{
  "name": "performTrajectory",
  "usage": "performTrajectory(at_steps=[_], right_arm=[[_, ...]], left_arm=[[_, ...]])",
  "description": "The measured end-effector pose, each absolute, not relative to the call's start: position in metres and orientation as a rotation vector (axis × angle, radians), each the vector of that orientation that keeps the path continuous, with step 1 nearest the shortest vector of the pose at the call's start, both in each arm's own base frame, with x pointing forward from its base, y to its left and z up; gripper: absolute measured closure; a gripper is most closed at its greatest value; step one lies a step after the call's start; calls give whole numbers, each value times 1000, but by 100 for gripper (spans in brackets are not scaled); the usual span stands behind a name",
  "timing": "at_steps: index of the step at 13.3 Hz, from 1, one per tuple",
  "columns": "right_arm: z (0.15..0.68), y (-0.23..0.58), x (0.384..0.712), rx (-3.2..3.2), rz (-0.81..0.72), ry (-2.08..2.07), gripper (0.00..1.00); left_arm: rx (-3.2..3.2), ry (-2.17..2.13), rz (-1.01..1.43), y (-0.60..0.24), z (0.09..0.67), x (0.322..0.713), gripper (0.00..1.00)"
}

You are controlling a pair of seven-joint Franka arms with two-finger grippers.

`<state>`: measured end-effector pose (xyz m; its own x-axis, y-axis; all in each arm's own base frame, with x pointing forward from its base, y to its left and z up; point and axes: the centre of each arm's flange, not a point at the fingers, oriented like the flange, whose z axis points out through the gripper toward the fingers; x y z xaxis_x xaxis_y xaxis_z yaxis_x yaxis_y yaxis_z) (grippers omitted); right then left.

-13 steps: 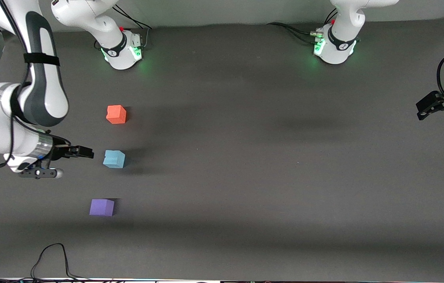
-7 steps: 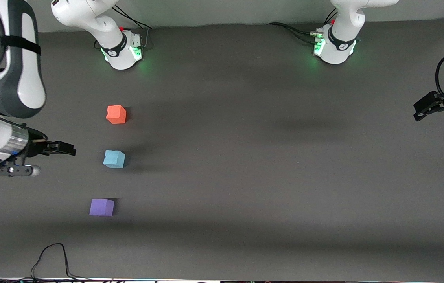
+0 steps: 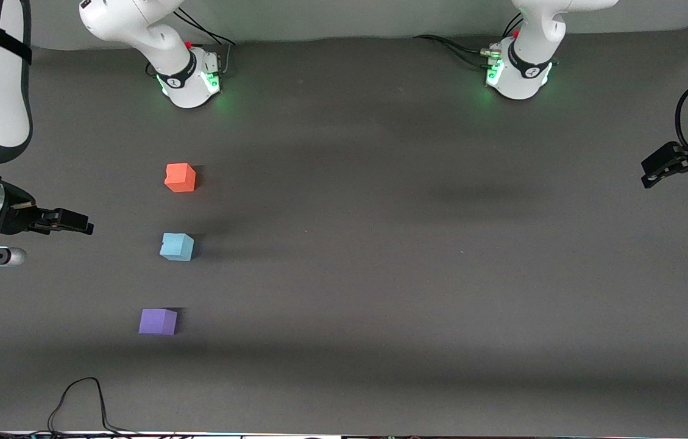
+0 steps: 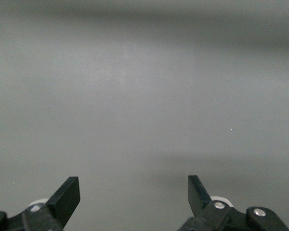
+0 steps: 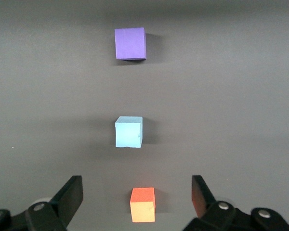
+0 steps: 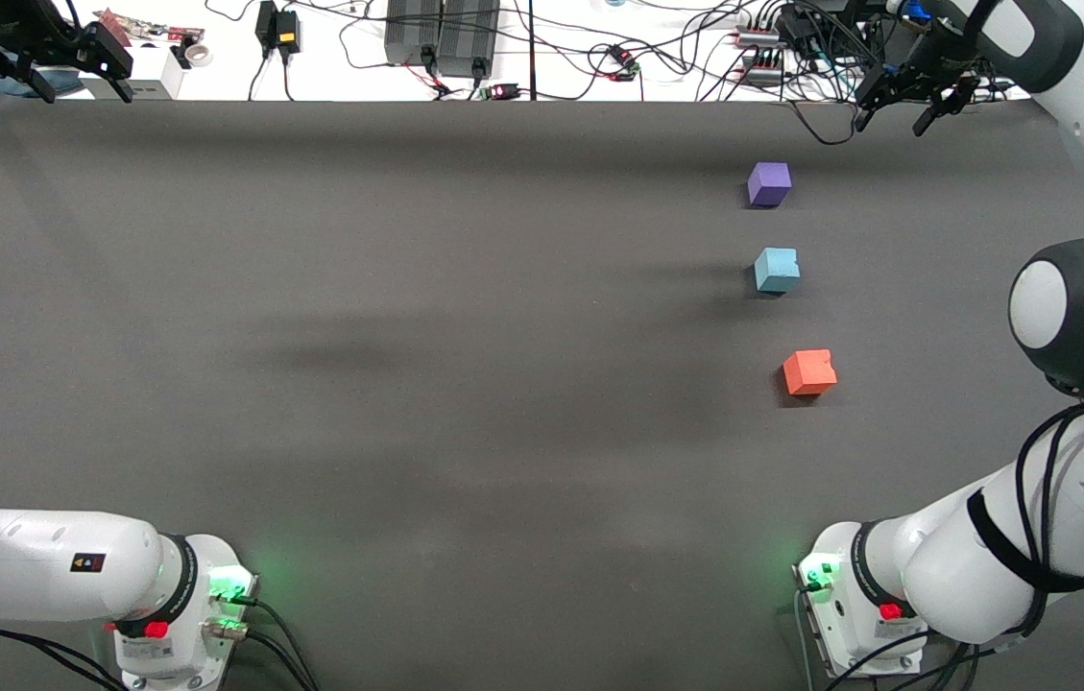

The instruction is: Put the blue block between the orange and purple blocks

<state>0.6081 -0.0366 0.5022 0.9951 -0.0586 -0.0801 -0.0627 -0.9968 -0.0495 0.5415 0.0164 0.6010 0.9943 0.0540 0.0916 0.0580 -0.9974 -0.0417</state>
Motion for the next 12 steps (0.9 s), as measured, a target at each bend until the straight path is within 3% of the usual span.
performTrajectory(at_steps=[12], right_arm=[[529,-46,593,-3134,159,63,0]], left_arm=[[-3093,-89,-141,17,601,541,0]])
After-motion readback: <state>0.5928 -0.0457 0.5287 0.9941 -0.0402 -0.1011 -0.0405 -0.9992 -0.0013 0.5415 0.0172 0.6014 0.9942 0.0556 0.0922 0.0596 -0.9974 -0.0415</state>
